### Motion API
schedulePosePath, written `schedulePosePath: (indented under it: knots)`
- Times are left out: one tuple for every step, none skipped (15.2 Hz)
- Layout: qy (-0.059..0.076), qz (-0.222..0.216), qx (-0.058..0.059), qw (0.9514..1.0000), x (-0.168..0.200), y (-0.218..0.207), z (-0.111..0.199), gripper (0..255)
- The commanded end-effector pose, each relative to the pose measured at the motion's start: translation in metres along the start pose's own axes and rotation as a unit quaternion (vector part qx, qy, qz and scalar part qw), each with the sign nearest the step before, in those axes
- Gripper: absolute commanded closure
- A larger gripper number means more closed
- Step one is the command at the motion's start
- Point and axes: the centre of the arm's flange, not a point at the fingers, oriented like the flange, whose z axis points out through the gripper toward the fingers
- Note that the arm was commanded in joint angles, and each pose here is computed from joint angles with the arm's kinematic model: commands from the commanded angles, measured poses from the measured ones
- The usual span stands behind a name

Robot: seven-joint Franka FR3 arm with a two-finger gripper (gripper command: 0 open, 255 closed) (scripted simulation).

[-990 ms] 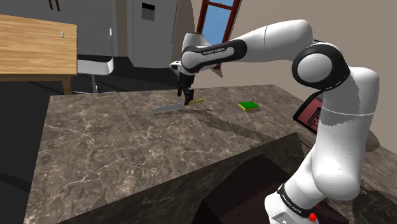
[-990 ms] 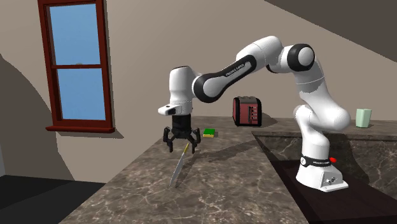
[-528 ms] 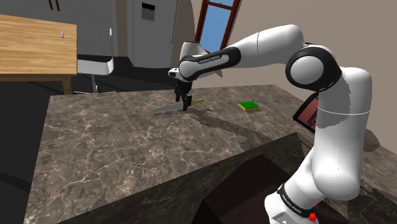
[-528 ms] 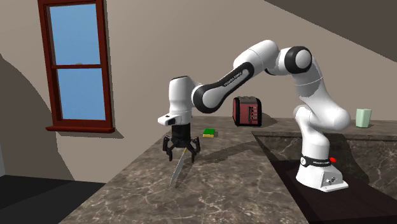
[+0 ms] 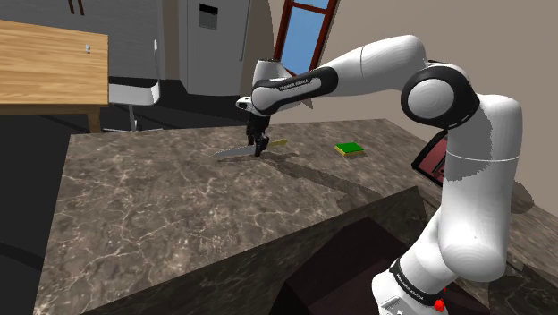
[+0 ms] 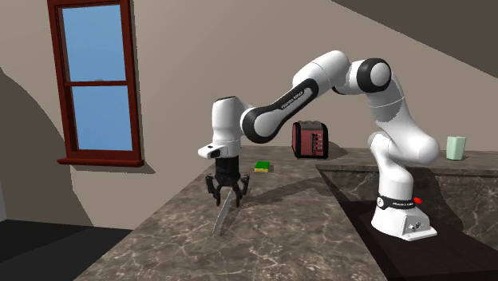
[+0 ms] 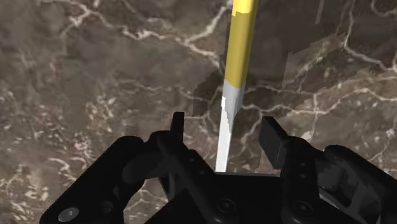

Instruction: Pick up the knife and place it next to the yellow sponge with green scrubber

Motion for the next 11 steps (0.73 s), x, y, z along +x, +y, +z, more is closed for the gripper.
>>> schedulePosePath:
  knots:
    - [0.000, 0.000, 0.000, 1.0000, 0.000, 0.000, 0.000, 255]
    - [0.000, 0.000, 0.000, 1.0000, 0.000, 0.000, 0.000, 255]
    - [0.000, 0.000, 0.000, 1.0000, 0.000, 0.000, 0.000, 255]
    - [0.000, 0.000, 0.000, 1.0000, 0.000, 0.000, 0.000, 255]
    - [0.000, 0.000, 0.000, 1.0000, 0.000, 0.000, 0.000, 255]
    - [0.000, 0.000, 0.000, 1.0000, 0.000, 0.000, 0.000, 255]
    - [0.000, 0.000, 0.000, 1.0000, 0.000, 0.000, 0.000, 255]
    - [0.000, 0.000, 0.000, 1.0000, 0.000, 0.000, 0.000, 255]
    - [0.000, 0.000, 0.000, 1.0000, 0.000, 0.000, 0.000, 255]
    - [0.000, 0.000, 0.000, 1.0000, 0.000, 0.000, -0.005, 255]
    - [0.000, 0.000, 0.000, 1.0000, 0.000, 0.000, -0.011, 255]
